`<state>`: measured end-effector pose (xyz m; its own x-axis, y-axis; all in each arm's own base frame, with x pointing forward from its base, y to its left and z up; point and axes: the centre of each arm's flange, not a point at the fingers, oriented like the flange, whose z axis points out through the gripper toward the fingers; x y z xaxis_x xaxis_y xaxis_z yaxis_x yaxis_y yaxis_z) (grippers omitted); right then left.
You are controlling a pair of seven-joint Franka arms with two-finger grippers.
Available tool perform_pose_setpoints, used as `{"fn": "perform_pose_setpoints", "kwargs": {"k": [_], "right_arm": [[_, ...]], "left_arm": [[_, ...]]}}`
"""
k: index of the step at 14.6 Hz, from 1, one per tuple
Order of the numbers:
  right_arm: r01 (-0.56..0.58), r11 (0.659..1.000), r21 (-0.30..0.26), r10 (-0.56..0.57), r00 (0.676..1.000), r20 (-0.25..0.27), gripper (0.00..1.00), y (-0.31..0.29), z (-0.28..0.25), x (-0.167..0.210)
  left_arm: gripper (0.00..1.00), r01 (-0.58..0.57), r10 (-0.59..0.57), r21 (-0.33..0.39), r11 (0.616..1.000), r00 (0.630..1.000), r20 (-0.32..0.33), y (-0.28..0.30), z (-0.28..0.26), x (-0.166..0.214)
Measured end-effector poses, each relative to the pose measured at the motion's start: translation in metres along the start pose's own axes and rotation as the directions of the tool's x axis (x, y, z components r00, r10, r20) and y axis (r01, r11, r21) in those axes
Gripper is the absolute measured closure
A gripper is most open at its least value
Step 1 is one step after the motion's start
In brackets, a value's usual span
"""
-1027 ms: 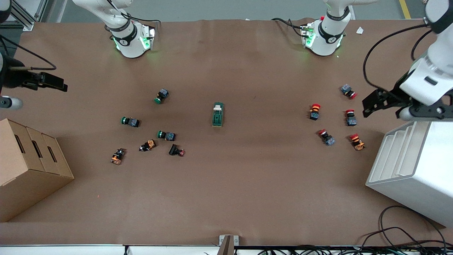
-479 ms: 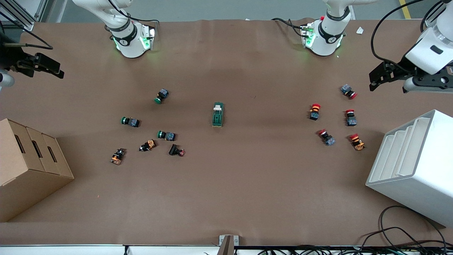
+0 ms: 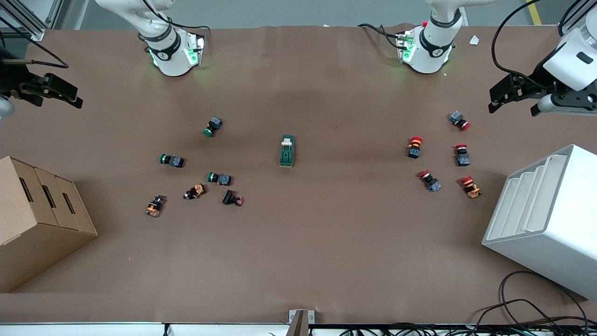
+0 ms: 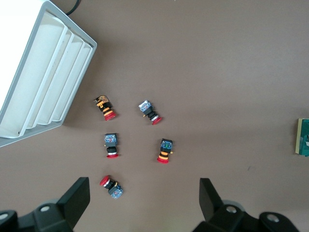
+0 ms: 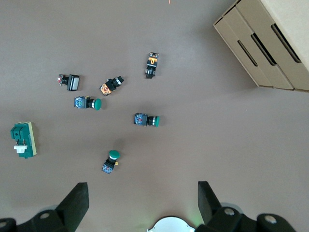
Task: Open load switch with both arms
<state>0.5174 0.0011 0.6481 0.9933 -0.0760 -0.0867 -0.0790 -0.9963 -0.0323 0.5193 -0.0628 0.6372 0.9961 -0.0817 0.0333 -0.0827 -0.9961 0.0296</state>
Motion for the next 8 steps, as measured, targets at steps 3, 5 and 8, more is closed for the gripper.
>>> {"fn": "perform_pose_setpoints", "kwargs": {"k": [3,5,8], "right_arm": [[0.026,1.0,0.001,-0.026,1.0,-0.01,0.0,0.0012,-0.0008,0.0012],[0.035,0.999,0.001,-0.035,0.999,-0.013,0.0,0.0024,-0.0011,0.0016],[0.039,0.999,0.001,-0.039,0.999,-0.015,0.0,0.0027,-0.0012,0.0018]], "left_arm": [[0.0,-0.01,0.01,0.012,1.0,1.0,-0.005,0.004,-0.0043,-0.0005],[0.0,-0.011,0.011,0.018,1.0,1.0,0.001,0.004,-0.0037,-0.0009],[0.0,-0.01,0.01,0.033,0.999,1.0,0.002,0.0017,-0.0033,-0.0004]]}}
